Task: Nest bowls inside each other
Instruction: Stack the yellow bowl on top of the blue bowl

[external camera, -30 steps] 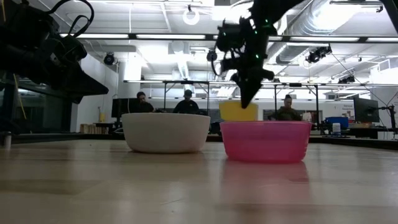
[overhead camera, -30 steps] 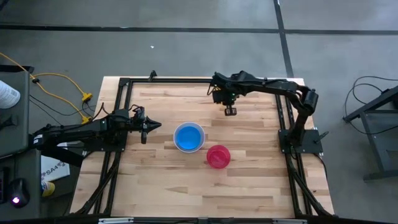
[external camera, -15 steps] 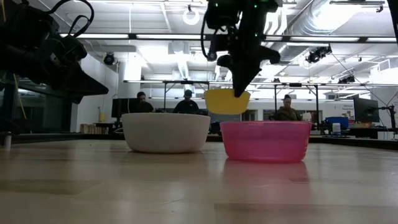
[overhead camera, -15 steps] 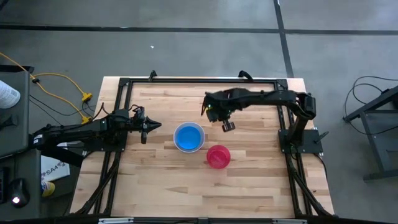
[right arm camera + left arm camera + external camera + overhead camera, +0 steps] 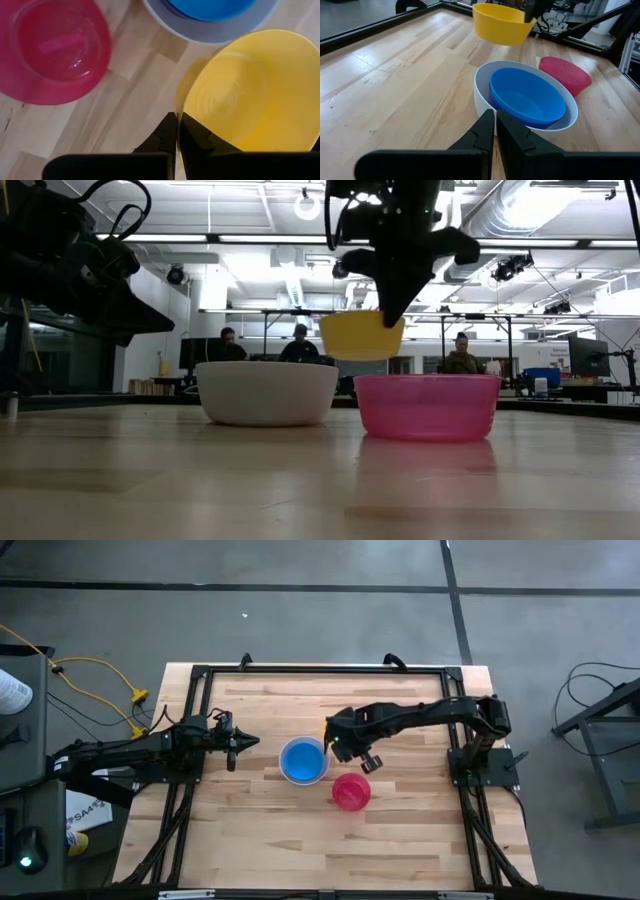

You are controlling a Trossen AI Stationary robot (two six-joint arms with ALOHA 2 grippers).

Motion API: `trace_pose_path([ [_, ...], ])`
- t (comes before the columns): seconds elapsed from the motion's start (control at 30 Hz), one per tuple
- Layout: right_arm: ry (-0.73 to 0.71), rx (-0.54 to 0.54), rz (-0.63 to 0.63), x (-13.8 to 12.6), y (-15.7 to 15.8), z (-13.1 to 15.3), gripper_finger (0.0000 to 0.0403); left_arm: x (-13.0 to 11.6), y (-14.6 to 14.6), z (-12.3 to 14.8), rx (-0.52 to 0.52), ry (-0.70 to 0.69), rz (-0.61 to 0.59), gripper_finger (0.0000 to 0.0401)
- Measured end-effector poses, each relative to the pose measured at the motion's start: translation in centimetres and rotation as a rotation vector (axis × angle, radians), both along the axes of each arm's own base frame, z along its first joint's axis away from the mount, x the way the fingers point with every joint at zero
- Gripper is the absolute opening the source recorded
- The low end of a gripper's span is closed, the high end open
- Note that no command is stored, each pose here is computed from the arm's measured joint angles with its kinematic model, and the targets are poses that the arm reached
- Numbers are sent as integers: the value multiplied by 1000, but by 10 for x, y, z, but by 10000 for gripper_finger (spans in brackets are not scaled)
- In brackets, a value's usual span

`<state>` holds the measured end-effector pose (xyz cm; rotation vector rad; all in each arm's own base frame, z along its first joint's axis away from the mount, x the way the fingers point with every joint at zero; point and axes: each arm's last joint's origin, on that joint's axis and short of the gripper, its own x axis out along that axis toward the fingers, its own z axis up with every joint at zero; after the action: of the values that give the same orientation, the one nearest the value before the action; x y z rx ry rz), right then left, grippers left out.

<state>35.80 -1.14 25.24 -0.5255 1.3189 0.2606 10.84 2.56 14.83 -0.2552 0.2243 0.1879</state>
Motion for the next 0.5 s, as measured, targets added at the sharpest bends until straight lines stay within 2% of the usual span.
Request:
trace_pose_path([
  [0.27,3,-21,105,0,18,0,4,0,0,0,0,0,-1,19],
  [0.4,-21,-55,140,7,26,13,4,0,0,0,0,0,0,19],
  [0.5,-55,-21,159,17,32,24,4,0,0,0,0,0,-1,19],
])
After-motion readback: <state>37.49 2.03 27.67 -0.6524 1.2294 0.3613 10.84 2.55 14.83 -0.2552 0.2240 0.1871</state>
